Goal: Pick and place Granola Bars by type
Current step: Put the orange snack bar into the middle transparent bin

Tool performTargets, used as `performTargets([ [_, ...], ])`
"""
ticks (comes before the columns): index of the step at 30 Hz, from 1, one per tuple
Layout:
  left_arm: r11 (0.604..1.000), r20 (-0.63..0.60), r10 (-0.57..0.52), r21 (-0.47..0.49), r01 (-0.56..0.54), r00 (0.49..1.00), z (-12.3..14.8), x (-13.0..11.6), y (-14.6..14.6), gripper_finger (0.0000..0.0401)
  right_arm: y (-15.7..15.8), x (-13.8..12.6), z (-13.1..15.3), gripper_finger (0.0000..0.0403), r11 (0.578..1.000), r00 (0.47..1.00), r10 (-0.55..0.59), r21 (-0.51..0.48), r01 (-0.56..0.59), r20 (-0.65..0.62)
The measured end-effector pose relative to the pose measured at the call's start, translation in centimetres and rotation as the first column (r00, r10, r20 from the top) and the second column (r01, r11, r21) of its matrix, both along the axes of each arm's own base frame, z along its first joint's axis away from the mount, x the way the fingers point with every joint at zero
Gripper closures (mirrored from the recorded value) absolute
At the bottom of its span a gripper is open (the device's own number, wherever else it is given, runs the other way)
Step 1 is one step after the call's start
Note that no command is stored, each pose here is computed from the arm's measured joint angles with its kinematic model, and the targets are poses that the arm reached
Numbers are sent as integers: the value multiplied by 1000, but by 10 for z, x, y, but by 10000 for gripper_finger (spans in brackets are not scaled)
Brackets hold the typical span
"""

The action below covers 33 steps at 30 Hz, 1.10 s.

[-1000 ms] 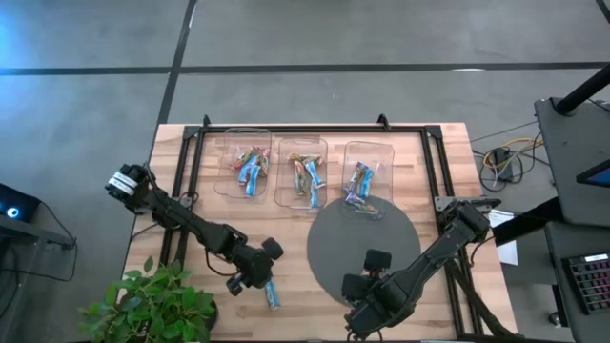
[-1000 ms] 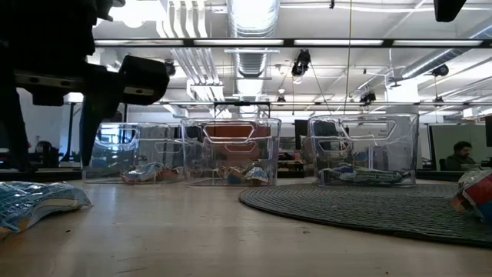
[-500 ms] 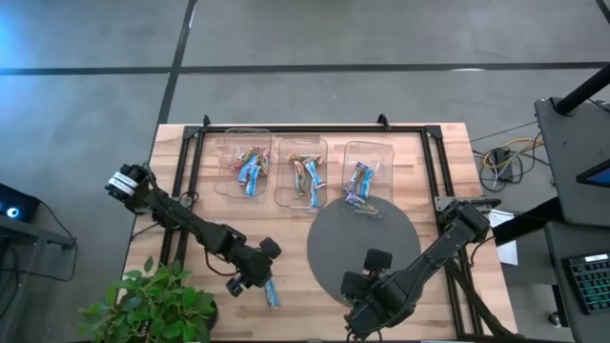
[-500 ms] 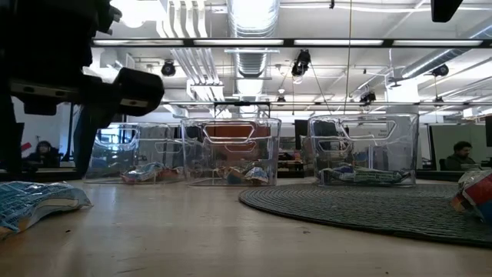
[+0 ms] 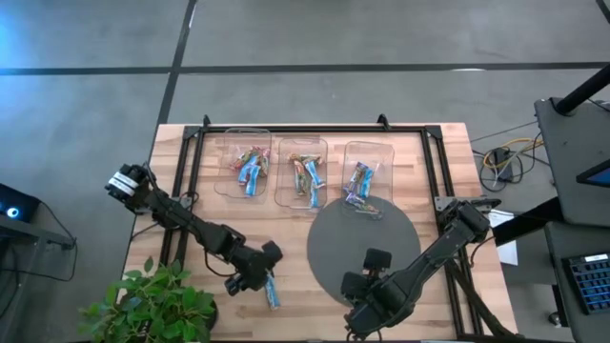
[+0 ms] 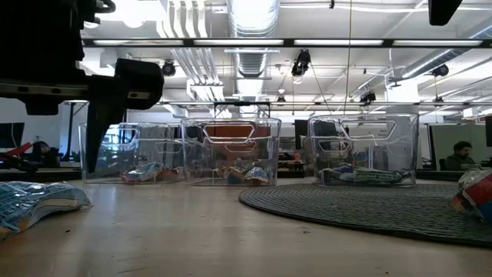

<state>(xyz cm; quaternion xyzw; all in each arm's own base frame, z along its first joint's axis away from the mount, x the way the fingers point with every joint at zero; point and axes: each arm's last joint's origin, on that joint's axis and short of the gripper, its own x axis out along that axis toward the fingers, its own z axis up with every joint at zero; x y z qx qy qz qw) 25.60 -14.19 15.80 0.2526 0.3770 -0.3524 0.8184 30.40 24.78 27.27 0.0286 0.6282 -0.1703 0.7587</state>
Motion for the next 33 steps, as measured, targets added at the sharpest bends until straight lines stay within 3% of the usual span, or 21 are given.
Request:
performTargets([
  [18, 1000, -49, -5, -17, 5, 999, -21, 8, 7, 169, -1, 0, -3, 49, 1000, 1000, 1, -6, -1, -7],
  [30, 999, -81, 35, -33, -38, 996, -22, 10, 14, 270, -1, 0, -3, 51, 1000, 1000, -7, -5, 7, -5],
  [33, 997, -104, 63, -40, -67, 993, -21, 10, 17, 291, -2, 1, -3, 51, 997, 997, -71, 4, 71, 8],
])
